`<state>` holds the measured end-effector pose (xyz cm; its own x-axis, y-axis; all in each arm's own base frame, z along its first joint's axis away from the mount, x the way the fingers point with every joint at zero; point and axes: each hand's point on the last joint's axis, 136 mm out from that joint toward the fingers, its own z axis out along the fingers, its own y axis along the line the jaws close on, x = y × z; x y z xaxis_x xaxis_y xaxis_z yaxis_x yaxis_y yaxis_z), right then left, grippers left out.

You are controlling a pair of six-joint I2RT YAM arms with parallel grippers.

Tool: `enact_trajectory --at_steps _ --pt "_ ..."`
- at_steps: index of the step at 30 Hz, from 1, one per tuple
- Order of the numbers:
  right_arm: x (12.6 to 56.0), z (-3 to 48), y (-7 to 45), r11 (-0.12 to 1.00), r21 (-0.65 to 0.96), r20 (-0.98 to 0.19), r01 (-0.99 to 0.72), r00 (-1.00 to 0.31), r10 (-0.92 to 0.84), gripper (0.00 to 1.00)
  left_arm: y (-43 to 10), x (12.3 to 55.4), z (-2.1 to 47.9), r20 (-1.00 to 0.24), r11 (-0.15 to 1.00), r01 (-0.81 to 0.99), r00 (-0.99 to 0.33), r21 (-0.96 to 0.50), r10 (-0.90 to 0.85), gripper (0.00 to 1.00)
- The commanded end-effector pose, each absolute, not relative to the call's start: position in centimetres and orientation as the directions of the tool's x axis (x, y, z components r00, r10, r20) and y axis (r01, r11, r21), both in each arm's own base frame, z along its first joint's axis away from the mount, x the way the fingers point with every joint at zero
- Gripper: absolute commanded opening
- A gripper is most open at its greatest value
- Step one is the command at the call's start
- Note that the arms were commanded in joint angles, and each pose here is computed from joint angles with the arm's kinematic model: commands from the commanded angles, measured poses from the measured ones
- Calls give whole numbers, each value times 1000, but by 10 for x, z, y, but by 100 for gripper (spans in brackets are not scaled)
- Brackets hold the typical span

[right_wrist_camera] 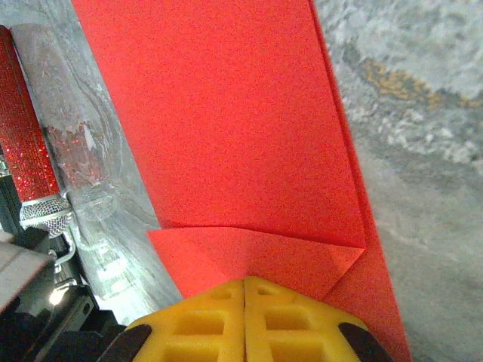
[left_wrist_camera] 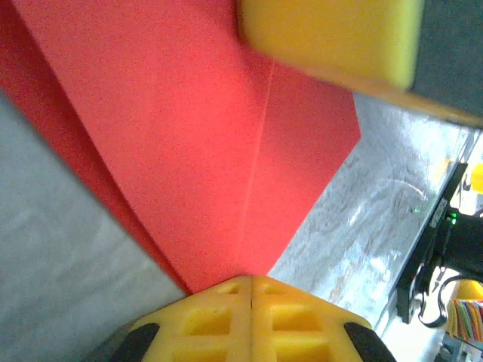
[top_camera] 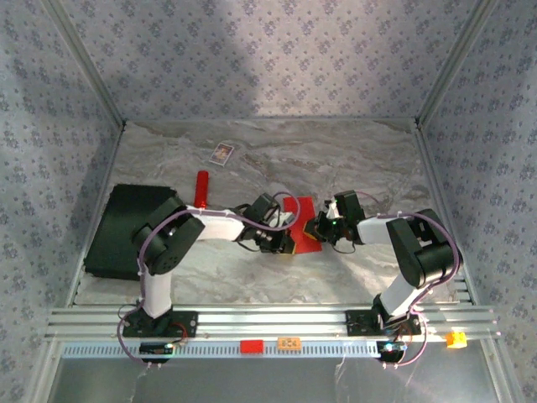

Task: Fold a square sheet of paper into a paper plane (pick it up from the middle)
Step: Fold the triangle a second time at the center of the table.

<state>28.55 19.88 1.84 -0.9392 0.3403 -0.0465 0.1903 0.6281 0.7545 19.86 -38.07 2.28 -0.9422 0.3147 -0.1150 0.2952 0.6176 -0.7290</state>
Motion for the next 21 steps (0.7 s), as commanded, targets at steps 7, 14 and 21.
enact_trajectory --at_steps 7,14,21 --pt "269 -4 185 667 692 15 277 -929 371 10 -391 202 65 -221 551 360 -927 -753 303 2" --pt "269 -4 186 665 693 16 277 -929 371 10 -399 235 64 -246 569 332 -943 -752 224 2" --pt "271 -1 191 653 710 14 264 -932 362 10 -397 235 29 -164 630 288 -955 -721 249 2"
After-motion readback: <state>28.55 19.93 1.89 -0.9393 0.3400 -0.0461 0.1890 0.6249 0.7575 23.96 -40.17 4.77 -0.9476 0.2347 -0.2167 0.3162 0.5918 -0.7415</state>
